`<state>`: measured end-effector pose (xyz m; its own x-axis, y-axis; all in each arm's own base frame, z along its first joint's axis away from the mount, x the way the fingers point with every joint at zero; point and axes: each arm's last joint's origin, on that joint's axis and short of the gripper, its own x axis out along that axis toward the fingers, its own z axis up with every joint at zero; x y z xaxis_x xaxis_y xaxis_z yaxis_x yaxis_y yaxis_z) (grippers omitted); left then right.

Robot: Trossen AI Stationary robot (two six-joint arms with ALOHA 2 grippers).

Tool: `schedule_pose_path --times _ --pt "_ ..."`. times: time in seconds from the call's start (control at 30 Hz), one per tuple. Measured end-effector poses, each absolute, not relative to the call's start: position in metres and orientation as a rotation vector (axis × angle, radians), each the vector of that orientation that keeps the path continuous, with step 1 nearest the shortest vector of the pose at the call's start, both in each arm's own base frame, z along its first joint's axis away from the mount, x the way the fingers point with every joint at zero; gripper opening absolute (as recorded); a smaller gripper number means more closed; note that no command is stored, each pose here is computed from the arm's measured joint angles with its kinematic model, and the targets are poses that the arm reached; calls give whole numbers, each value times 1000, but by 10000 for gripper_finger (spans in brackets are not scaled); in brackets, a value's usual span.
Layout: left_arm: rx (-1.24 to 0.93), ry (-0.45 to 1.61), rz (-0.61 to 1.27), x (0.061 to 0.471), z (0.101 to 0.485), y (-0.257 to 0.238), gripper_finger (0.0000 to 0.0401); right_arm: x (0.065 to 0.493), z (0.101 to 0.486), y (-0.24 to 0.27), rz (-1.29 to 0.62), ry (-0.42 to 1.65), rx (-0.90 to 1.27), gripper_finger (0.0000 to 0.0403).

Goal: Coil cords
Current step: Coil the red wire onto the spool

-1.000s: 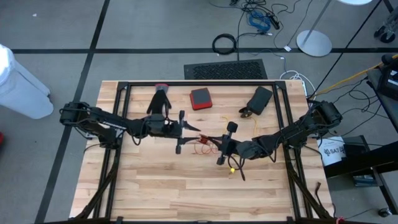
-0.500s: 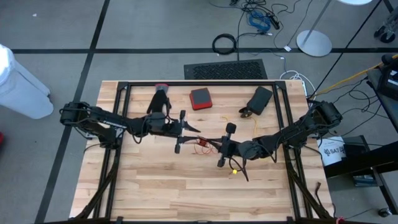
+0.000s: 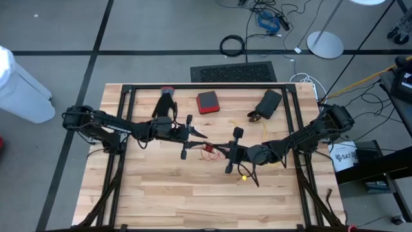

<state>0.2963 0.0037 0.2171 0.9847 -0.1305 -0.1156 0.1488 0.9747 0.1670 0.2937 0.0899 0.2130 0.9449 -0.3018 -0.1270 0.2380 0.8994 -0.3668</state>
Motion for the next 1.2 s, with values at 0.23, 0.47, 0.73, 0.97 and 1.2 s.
schedule_pose_path --times 0.23,0.47,0.73,0.97,1.2 --pt "175 103 -150 300 220 3 99 295 213 88 -239 178 -369 0" --pt "169 109 -194 312 215 1 78 296 212 85 -227 185 -398 0" --pt "183 123 -195 318 212 2 64 296 211 86 -216 195 -405 0" --pt "209 123 -200 318 212 2 10 295 210 86 -215 207 -407 0" --pt "227 124 -184 318 212 3 3 294 209 85 -262 240 -402 7"
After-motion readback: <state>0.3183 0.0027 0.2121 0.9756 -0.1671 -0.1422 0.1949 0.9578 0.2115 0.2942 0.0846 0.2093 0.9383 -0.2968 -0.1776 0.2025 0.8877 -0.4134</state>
